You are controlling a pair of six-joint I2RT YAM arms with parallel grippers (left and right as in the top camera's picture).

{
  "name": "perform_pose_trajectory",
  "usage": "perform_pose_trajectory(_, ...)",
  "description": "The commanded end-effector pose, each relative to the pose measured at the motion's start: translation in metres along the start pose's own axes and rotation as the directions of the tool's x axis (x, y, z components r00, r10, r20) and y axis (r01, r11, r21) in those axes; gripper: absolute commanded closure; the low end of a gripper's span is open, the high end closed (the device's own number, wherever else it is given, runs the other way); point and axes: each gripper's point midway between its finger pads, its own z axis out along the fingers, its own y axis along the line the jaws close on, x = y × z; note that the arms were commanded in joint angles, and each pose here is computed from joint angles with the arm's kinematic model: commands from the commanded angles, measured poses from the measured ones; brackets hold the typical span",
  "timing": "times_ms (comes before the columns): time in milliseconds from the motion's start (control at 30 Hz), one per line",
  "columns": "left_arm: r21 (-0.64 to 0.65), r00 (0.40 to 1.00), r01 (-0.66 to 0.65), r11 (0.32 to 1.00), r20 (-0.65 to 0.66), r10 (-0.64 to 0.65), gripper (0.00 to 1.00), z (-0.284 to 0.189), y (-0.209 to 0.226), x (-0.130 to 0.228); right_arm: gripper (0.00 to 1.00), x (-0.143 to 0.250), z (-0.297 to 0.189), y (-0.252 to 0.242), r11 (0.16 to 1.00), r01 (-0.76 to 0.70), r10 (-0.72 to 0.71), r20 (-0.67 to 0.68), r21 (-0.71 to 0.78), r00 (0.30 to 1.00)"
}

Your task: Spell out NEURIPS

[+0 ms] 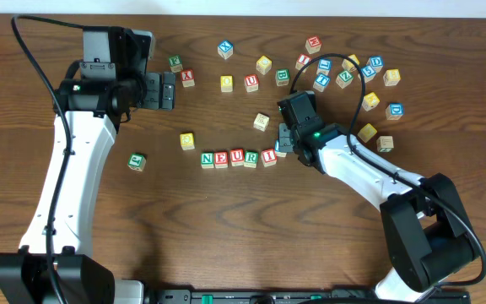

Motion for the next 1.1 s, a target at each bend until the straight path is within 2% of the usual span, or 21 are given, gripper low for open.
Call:
perform_pose_trajectory(0,0.002,1.0,-0.011,1.0,0.03,0.011,0.02,-0.007,0.0,-0.01,0.97,0.0,0.003,0.005,0.999,-0.025,0.025,-0.004,-0.039,1.0)
perform_pose_trajectory(333,0.002,1.0,-0.011,1.0,0.03,0.011,0.02,-0.007,0.0,-0.01,0.98,0.003,0.002,0.02,0.993,-0.017,0.014,-0.026,-0.12,1.0)
perform_pose_trajectory(1067,0.002,1.0,-0.011,1.0,0.03,0.011,0.02,-0.007,0.0,-0.01,0.99,0.027,0.007,0.038,0.991,0.039,-0.049,-0.077,-0.126,0.996)
